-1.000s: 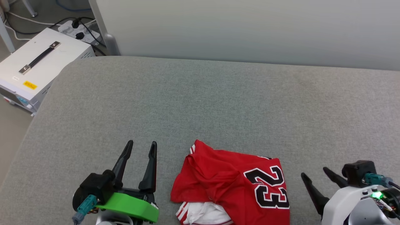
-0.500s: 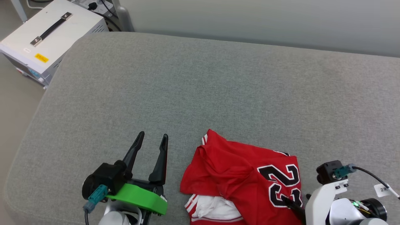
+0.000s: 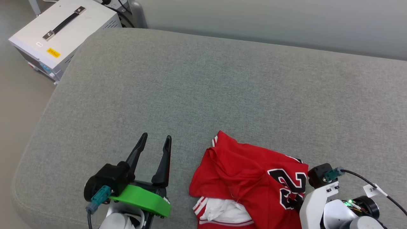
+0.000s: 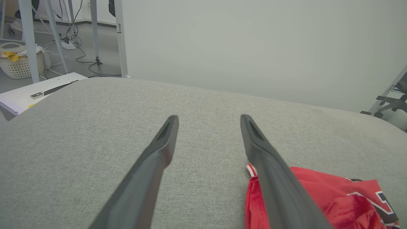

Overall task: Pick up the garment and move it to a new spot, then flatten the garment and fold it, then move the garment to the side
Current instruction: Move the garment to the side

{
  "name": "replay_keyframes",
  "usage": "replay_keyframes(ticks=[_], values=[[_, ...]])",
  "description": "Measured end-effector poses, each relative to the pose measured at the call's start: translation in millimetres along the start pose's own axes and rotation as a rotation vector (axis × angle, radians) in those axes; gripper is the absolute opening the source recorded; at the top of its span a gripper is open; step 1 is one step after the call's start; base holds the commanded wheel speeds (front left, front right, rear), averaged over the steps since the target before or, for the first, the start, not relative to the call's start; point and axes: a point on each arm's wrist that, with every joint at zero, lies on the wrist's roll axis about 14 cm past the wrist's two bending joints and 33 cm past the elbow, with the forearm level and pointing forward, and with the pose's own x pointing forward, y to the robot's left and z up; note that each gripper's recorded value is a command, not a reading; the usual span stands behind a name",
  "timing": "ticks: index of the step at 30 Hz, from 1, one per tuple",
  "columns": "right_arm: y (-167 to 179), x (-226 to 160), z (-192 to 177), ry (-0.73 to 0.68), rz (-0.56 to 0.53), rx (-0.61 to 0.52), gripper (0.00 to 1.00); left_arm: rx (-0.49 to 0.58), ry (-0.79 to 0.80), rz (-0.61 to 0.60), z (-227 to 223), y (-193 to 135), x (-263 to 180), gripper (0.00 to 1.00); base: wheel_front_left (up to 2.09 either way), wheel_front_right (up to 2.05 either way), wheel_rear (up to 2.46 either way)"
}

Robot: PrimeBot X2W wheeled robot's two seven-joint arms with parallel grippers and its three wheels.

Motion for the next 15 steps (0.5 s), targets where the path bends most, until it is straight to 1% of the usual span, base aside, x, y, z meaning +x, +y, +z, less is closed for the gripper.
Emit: replay_keyframes(ticks=[5,9,12,15], values=[[-14.2,-12.8,19.4,-0.109,-0.059,-0.082,0.0,-0.003,-0.013,-0.033,3.5,-9.8,3.2,1.0,0.0,0.0,0.0],[-46.2,-39.0,49.4,-0.211,-0.194,-0.263,0.0,-0.01,-0.016,-0.076,3.5,-22.9,7.2,1.0,0.0,0.0,0.0],[-69.3,-63.5,65.6,-0.254,-0.299,-0.4,0.0,-0.016,-0.013,-0.111,1.8,-34.2,10.5,1.0,0.0,0.0,0.0],[-85.8,-87.6,76.8,-0.279,-0.378,-0.491,0.0,-0.014,-0.014,-0.156,1.3,-47.5,16.1,1.0,0.0,0.0,0.0]])
